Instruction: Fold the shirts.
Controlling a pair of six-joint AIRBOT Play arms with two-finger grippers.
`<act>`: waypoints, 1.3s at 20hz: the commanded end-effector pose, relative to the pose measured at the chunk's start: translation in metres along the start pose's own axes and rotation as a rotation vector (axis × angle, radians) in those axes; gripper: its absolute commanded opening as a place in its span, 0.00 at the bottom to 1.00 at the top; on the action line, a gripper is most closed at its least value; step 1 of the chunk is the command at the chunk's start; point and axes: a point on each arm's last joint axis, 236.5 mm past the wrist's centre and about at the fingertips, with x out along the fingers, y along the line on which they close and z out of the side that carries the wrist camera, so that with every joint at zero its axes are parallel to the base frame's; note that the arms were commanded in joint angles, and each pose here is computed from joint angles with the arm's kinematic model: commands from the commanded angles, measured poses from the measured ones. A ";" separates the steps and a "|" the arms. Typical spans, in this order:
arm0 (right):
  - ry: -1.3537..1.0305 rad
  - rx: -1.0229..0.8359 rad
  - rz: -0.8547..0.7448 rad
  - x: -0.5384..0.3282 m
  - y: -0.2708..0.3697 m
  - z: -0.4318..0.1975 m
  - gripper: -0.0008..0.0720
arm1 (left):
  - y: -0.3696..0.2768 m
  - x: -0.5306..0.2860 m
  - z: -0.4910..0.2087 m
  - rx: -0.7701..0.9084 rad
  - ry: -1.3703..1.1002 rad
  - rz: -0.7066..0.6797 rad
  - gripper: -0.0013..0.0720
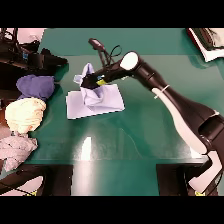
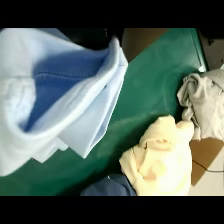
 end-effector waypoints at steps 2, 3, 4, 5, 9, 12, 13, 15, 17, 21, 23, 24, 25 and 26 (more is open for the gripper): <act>-0.096 -0.045 0.064 0.049 0.030 0.001 0.76 | 0.004 -0.003 -0.005 0.003 0.017 0.011 0.05; -0.107 -0.036 0.118 0.057 0.045 -0.001 0.82 | 0.004 -0.003 -0.005 0.003 0.018 0.011 0.05; -0.113 -0.065 0.149 0.060 0.055 -0.003 0.82 | 0.004 -0.003 -0.006 0.002 0.020 0.011 0.05; -0.121 -0.123 0.147 0.057 0.058 -0.001 0.82 | 0.004 -0.003 -0.007 0.001 0.024 0.011 0.05; -0.059 -0.194 0.089 0.010 0.028 0.008 0.81 | 0.004 -0.004 -0.013 0.002 0.048 0.010 0.05; 0.060 -0.114 -0.052 -0.046 -0.050 -0.009 0.80 | 0.004 -0.004 -0.014 0.002 0.053 0.010 0.05; 0.098 -0.047 -0.124 -0.068 -0.088 -0.020 0.80 | 0.004 -0.004 -0.013 0.002 0.052 0.010 0.05; 0.148 0.120 -0.223 -0.106 -0.152 -0.050 0.80 | 0.002 -0.004 -0.013 0.000 0.051 0.004 0.05; 0.160 0.275 -0.254 -0.132 -0.199 -0.078 0.86 | -0.003 -0.004 -0.012 -0.005 0.044 -0.019 0.05; 0.101 0.473 -0.215 -0.142 -0.232 -0.104 0.94 | -0.010 -0.002 -0.009 -0.012 0.036 -0.049 0.05; 0.127 0.499 -0.188 -0.128 -0.231 -0.113 0.94 | -0.011 -0.001 -0.011 -0.013 0.043 -0.053 0.05; 0.140 0.509 -0.177 -0.120 -0.231 -0.117 0.94 | -0.013 0.000 -0.012 -0.015 0.047 -0.060 0.05; 0.146 0.527 -0.156 -0.108 -0.229 -0.120 0.94 | -0.015 0.000 -0.014 -0.017 0.051 -0.067 0.05; 0.144 0.549 -0.131 -0.098 -0.226 -0.122 0.94 | -0.016 0.000 -0.014 -0.018 0.053 -0.071 0.05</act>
